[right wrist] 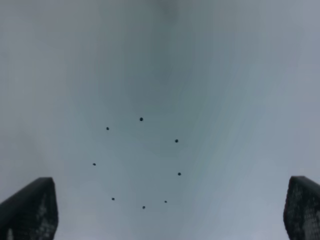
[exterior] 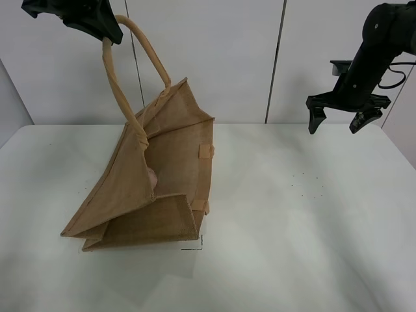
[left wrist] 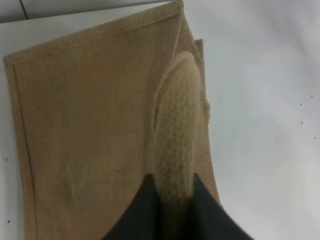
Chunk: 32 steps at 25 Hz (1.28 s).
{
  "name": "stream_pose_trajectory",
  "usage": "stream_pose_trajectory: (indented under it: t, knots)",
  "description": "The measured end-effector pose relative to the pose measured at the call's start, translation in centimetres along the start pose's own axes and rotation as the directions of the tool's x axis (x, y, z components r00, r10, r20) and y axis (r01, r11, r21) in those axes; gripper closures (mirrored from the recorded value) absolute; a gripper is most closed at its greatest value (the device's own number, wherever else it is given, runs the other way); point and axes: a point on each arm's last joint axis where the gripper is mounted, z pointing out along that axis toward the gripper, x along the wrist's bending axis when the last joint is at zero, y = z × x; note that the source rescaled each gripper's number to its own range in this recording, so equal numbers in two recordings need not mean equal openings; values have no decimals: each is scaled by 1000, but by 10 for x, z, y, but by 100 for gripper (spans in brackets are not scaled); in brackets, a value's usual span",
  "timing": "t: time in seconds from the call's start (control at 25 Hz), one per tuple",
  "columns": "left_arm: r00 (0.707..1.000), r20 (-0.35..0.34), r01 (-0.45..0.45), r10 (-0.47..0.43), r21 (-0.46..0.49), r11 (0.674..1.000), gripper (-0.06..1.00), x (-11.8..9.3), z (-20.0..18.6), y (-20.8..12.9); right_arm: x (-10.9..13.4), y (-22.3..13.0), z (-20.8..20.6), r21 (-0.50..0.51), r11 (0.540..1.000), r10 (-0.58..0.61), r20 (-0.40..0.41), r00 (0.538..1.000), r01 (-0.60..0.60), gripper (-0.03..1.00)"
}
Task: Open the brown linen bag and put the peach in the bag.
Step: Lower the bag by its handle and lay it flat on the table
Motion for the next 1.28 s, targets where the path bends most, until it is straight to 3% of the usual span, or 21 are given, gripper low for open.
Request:
stream_pose_trajectory:
  t: [0.32, 0.56, 0.76, 1.04, 1.28]
  knots:
    - [1000, 0, 0, 0, 0, 1000, 94, 0, 0, 0, 4, -53, -47, 21, 1000, 0, 3, 1000, 0, -3]
    - [1000, 0, -2, 2, 0, 1000, 94, 0, 0, 0, 11, -147, -99, 15, 1000, 0, 3, 1000, 0, -3]
    - [1000, 0, -8, 8, 0, 1000, 94, 0, 0, 0, 16, -234, -115, -5, 1000, -1, 5, 1000, 1, -3]
    - [1000, 0, -14, 14, 0, 1000, 94, 0, 0, 0, 20, -329, -113, -269, 963, -3, 19, 1000, 8, -3]
    - [1000, 0, -15, 15, 0, 1000, 94, 0, 0, 0, 23, -383, -120, -500, 866, -8, 30, 1000, 22, -3]
